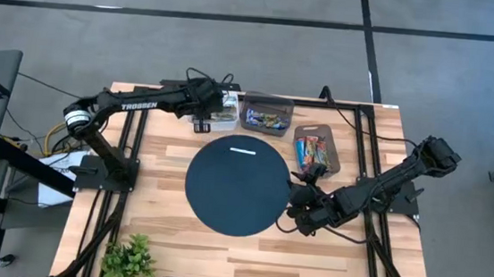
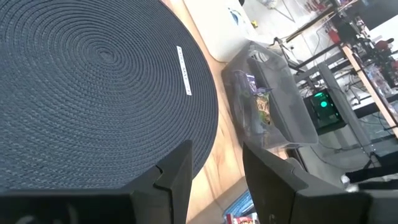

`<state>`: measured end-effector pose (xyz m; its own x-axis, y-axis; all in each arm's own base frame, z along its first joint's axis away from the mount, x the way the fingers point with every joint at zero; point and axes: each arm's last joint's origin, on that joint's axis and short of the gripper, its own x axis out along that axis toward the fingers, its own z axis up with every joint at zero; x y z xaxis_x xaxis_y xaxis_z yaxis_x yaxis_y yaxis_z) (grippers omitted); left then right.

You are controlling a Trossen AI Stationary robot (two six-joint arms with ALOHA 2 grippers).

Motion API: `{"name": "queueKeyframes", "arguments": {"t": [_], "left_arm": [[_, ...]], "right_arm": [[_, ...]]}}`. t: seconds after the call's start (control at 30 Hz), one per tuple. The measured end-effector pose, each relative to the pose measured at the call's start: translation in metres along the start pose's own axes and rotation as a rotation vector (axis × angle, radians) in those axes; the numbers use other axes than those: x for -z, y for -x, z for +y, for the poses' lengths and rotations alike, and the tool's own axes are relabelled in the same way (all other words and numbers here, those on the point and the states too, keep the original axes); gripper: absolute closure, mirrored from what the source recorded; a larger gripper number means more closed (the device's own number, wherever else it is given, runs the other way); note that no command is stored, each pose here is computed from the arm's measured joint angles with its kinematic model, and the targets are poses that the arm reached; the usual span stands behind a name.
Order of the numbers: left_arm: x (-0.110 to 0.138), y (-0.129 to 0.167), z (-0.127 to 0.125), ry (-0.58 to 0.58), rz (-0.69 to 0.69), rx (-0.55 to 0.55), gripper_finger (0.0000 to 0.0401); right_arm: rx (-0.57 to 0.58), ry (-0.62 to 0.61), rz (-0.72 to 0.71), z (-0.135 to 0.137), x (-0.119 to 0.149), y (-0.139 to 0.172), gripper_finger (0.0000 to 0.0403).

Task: Pick and place Granola Bars by type
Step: Put the yellow granola bar into the white bin, then return to Home Position

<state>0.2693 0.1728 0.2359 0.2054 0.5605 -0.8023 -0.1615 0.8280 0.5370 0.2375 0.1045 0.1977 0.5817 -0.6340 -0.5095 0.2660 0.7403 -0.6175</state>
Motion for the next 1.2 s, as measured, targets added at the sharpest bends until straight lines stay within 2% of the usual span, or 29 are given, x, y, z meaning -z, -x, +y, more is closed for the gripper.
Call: {"name": "queueKeyframes", "arguments": {"t": [0.1, 0.37, 0.6, 0.7, 0.9, 1.07, 1.2], "left_arm": [[0.001, -0.001, 0.001, -0.019, -0.012, 0.028, 0.0295], [0.001, -0.003, 0.001, -0.061, -0.014, 0.0, 0.0255], [0.001, -0.002, 0.0, -0.007, 0.015, -0.042, 0.0234], [-0.002, 0.003, 0.001, 0.035, -0.005, -0.041, 0.0235], [-0.012, 0.042, 0.004, 0.077, -0.134, -0.059, 0.0237], [-0.008, 0.096, 0.003, 0.066, -0.277, -0.078, 0.0237], [0.002, 0.139, 0.003, 0.097, -0.447, -0.068, 0.0237]], "right_arm": [[0.0, 0.0, 0.0, 0.0, 0.0, 0.0, 0.0269], [0.0, 0.001, 0.0, 0.0, 0.0, 0.0, 0.0269], [0.002, 0.001, -0.001, 0.0, 0.0, 0.0, 0.0269], [0.054, 0.001, -0.019, -0.002, -0.001, 0.0, 0.0269], [0.229, 0.001, -0.08, -0.007, -0.003, 0.001, 0.0269], [0.269, 0.023, -0.084, -0.008, -0.003, 0.0, 0.0269], [0.305, 0.087, -0.068, -0.015, -0.007, -0.003, 0.0269]]}}
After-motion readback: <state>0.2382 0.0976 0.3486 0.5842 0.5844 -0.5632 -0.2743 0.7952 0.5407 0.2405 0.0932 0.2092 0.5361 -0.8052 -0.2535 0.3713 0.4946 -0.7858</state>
